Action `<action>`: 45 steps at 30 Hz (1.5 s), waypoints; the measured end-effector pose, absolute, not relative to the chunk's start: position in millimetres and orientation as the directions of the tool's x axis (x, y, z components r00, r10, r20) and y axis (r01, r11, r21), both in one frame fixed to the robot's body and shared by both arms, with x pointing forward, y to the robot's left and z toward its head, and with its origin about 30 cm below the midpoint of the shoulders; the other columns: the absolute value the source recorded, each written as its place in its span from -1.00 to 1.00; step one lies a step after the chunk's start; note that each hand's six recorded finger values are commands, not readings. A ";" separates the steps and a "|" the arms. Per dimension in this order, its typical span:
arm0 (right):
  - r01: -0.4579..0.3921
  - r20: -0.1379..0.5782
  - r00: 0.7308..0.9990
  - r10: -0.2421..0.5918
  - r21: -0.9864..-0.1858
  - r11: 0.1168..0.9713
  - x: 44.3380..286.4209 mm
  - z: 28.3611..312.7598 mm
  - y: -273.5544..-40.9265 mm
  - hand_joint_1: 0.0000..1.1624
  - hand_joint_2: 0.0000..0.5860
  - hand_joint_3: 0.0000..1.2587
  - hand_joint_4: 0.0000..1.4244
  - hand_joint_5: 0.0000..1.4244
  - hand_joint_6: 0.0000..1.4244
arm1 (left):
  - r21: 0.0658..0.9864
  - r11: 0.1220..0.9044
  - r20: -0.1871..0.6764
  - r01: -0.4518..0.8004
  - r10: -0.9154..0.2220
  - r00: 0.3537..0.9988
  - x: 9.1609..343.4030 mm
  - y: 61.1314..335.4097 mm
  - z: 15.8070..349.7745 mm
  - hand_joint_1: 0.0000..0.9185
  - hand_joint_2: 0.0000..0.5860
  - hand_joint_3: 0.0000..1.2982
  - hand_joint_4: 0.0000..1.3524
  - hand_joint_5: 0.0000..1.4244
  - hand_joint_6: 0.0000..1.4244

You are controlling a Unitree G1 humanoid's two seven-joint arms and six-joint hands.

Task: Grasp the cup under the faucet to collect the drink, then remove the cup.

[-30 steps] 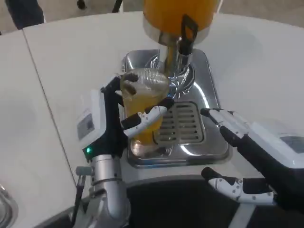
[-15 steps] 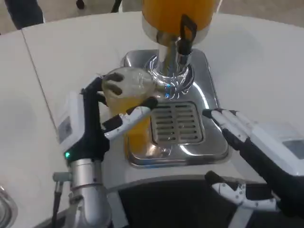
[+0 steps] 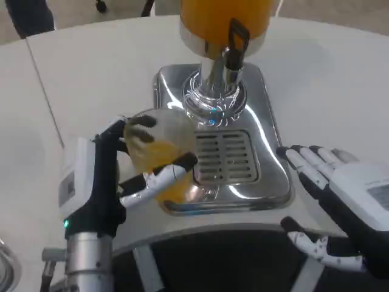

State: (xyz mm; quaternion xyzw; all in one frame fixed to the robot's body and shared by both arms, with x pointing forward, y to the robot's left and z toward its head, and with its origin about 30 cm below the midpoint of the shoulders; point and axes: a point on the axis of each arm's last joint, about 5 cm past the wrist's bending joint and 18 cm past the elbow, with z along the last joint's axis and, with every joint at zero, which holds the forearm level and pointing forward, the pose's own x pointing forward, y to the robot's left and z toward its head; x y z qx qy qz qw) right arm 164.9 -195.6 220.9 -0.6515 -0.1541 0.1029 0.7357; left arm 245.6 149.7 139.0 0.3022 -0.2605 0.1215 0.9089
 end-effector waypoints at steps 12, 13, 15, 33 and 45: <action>0.163 0.215 0.863 0.457 -0.975 0.151 166.3 209.1 -197.9 -0.98 0.90 -1.00 -1.00 -1.00 -1.00 | 0.514 0.797 0.562 -0.316 -0.035 0.826 208.3 148.2 137.8 0.46 -0.79 0.65 0.91 0.95 1.00; 0.160 0.208 0.866 0.455 -0.977 0.142 166.9 208.1 -199.9 -0.98 0.90 -1.00 -1.00 -1.00 -1.00 | 0.518 0.796 0.562 -0.313 -0.041 0.826 206.0 148.0 137.5 0.46 -0.79 0.65 0.91 0.95 1.00; 0.174 0.217 0.864 0.455 -0.975 0.136 166.6 208.3 -201.6 -0.98 0.91 -1.00 -1.00 -1.00 -1.00 | 0.516 0.798 0.567 -0.312 -0.045 0.823 203.0 147.3 137.9 0.46 -0.79 0.65 0.91 0.95 1.00; 0.203 0.257 0.802 0.539 -0.966 0.160 159.7 200.4 -198.1 -0.91 1.00 -1.00 -1.00 -1.00 -1.00 | 0.515 0.814 0.578 -0.269 -0.097 0.810 163.4 147.8 141.7 0.46 -0.74 0.67 0.89 0.95 1.00; 0.204 0.266 0.807 0.527 -0.963 0.174 149.3 202.1 -206.5 -0.88 1.00 -1.00 -1.00 -1.00 -1.00 | 0.526 0.809 0.555 -0.261 -0.094 0.827 153.4 151.4 139.3 0.46 -0.74 0.68 0.89 0.95 1.00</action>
